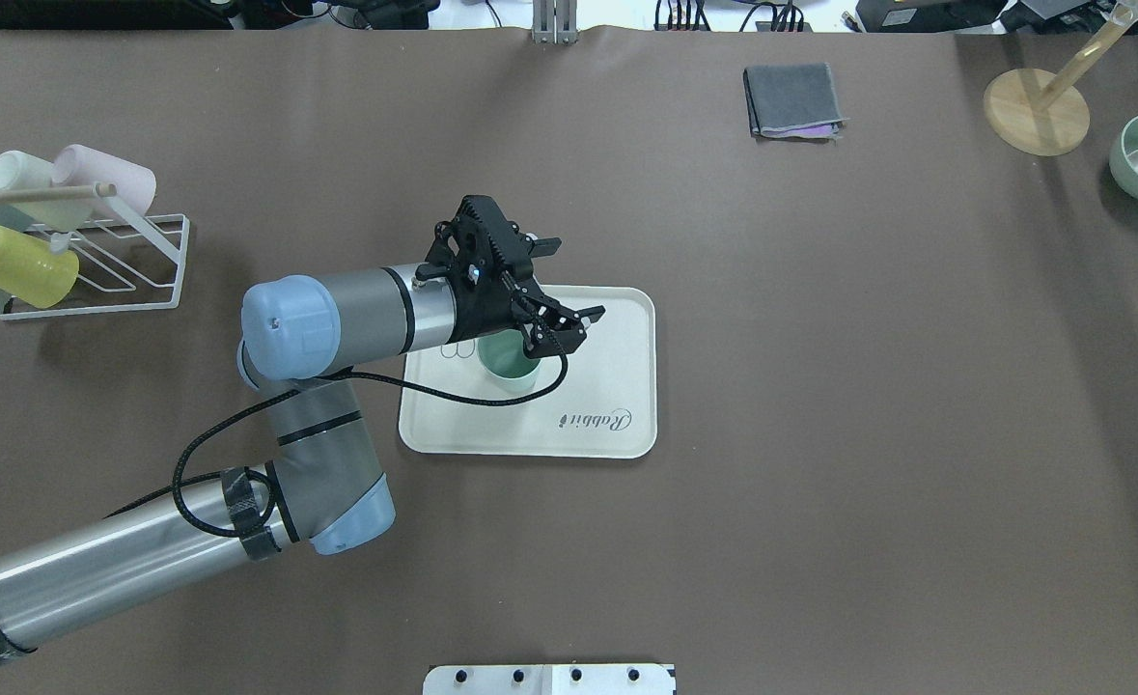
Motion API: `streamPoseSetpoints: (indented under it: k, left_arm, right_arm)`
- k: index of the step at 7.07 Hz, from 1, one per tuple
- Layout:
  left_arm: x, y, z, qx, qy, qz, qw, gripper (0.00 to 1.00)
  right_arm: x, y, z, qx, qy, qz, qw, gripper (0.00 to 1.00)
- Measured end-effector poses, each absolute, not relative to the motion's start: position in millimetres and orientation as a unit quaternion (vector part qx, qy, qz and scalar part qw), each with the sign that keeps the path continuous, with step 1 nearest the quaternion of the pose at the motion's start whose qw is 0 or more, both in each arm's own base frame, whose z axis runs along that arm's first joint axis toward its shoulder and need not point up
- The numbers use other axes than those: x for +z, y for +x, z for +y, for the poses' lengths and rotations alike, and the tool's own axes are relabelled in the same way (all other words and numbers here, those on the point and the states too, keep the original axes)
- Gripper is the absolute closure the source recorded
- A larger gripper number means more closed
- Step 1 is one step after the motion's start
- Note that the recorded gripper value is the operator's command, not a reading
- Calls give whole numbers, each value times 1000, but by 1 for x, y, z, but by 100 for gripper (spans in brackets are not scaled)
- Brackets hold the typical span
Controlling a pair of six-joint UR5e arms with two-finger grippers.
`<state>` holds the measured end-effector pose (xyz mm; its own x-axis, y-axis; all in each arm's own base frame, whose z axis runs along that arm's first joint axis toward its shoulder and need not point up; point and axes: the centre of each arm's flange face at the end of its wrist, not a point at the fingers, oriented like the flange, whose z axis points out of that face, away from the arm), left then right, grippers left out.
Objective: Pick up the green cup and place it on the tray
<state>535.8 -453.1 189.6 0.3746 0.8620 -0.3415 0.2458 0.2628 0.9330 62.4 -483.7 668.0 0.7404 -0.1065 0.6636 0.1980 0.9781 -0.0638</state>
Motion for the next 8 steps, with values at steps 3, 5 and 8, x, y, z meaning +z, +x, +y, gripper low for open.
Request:
streamPoseSetpoints:
  k: [3,5,8]
  left_arm:
    - [153,484,-486,320,515,362,708,1]
    - [161,460,-505,330,456,278,779,1]
    - [192,395,-553,340,460,102,814,1]
  right_arm:
    - [668,62,-484,-82,-65,-352,930,0]
    - [668,62,-484,-82,-65,-352,930,0]
    - [666,62,-486,-82,-63,-352,930,0]
